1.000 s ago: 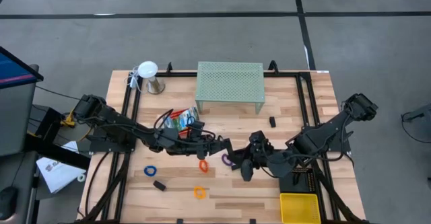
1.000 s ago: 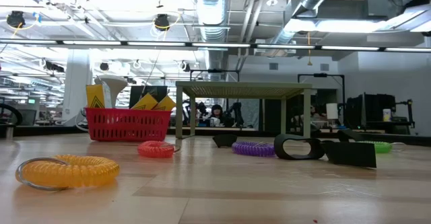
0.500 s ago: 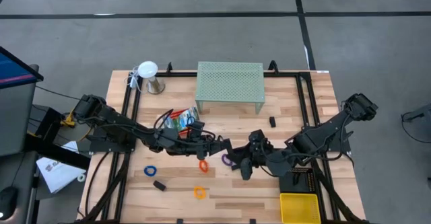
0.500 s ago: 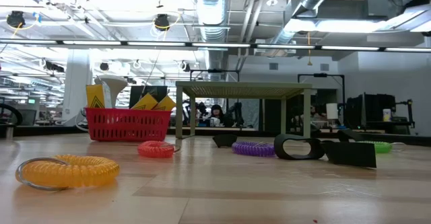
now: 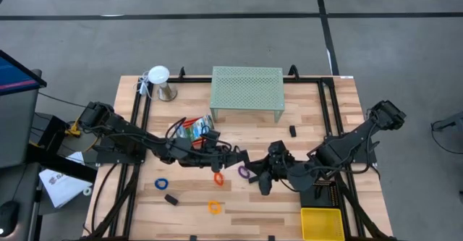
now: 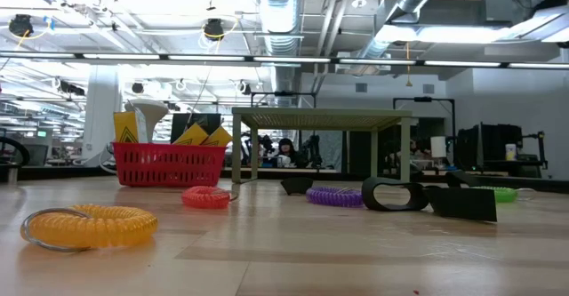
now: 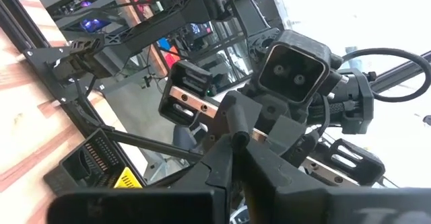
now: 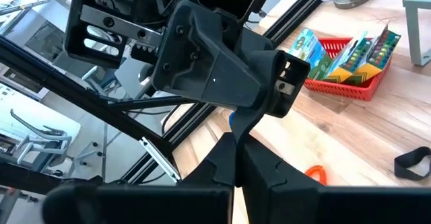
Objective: Pick & Place Office Desk Supplies
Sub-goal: Put the black rubber band into the black bin
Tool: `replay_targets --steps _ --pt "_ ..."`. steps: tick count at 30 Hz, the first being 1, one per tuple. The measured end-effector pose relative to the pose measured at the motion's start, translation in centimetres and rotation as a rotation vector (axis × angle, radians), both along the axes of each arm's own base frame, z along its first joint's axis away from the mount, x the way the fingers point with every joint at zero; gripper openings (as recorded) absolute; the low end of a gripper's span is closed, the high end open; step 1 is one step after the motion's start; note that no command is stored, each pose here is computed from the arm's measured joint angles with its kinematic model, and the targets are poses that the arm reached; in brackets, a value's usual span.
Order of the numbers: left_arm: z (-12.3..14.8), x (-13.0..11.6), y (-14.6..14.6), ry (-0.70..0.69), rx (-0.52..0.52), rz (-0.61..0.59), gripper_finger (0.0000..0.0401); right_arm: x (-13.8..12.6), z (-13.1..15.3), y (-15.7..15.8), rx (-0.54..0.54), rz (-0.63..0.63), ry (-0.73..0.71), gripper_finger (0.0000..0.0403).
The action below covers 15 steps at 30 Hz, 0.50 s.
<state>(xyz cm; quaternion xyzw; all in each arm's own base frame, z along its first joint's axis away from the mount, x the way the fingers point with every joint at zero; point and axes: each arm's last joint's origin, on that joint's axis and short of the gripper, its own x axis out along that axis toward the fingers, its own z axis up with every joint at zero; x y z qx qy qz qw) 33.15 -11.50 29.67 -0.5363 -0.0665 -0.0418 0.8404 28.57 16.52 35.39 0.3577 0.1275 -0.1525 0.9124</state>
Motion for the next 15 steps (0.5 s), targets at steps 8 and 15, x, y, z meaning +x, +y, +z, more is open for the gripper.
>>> replay_targets --steps 8,15 --pt "0.1 -0.5 -1.6 -0.013 0.022 -0.171 0.0078 -0.9 -1.2 0.0 0.01 -0.044 0.102 0.0002" --pt "-1.3 -1.5 -4.3 0.114 0.074 -0.31 0.012 -2.7 -1.4 -0.2 0.011 -0.093 0.171 0.0001"
